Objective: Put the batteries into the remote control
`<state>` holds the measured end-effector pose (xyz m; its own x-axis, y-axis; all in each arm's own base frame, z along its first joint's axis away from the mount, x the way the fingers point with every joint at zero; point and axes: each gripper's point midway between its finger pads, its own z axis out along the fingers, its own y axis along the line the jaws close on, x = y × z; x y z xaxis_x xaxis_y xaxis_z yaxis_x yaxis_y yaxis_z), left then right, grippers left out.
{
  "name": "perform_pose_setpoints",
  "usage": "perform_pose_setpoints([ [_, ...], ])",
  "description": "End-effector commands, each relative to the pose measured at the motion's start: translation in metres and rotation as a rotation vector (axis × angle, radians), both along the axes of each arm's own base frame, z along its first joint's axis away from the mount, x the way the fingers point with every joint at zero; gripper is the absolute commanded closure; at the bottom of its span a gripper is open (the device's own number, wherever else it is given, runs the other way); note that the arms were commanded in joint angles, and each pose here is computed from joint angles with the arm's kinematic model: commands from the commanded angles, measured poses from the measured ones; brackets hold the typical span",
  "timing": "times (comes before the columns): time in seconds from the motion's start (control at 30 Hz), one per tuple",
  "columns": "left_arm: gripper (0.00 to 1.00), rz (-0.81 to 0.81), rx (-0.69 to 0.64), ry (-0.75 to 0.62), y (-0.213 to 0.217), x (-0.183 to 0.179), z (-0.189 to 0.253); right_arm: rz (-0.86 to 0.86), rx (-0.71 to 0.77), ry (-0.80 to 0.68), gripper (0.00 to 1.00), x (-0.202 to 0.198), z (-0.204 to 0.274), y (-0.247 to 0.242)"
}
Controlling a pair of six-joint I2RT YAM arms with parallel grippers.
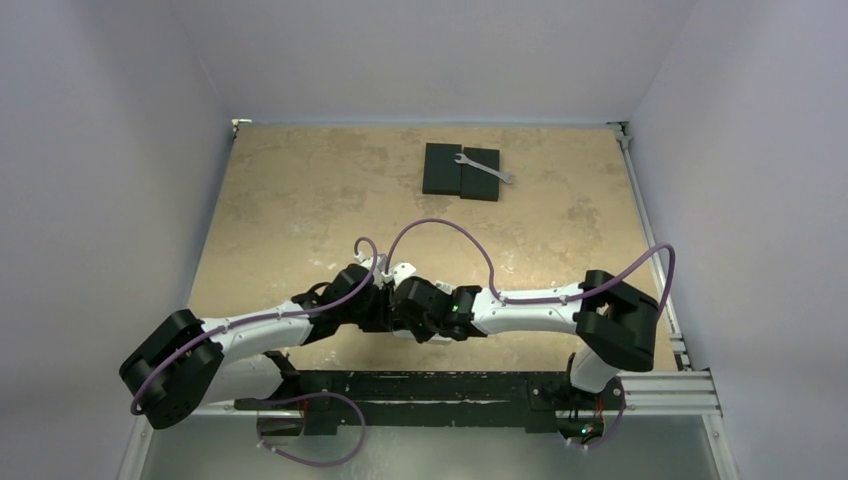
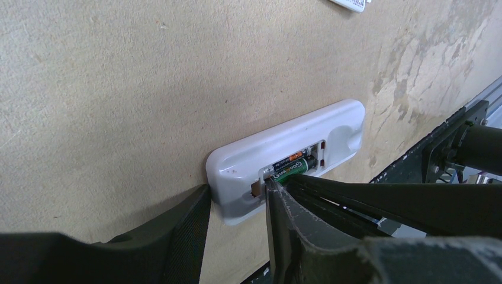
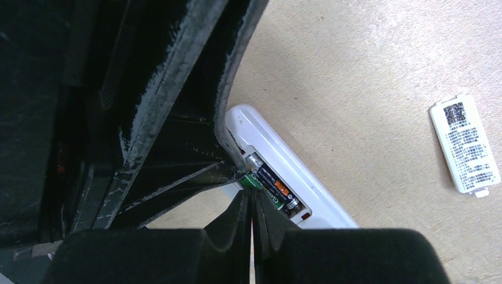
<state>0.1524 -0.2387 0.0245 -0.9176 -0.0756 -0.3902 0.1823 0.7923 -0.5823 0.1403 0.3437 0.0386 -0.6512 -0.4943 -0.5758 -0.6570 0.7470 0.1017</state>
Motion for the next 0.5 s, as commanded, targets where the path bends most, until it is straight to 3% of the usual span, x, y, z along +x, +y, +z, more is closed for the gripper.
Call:
perform_pose_setpoints([
  [0.0, 0.62, -0.031, -0.003, -0.018, -0.002, -0.002, 0.001, -0.011, -0.051, 0.017, 0.91, -0.004, -0.013, -0.013],
  [0.47, 0.62, -0.017, 0.000, -0.022, 0.000, -0.002, 0.003, -0.033, 0.083, -0.022, 0.91, 0.001, 0.025, -0.001],
])
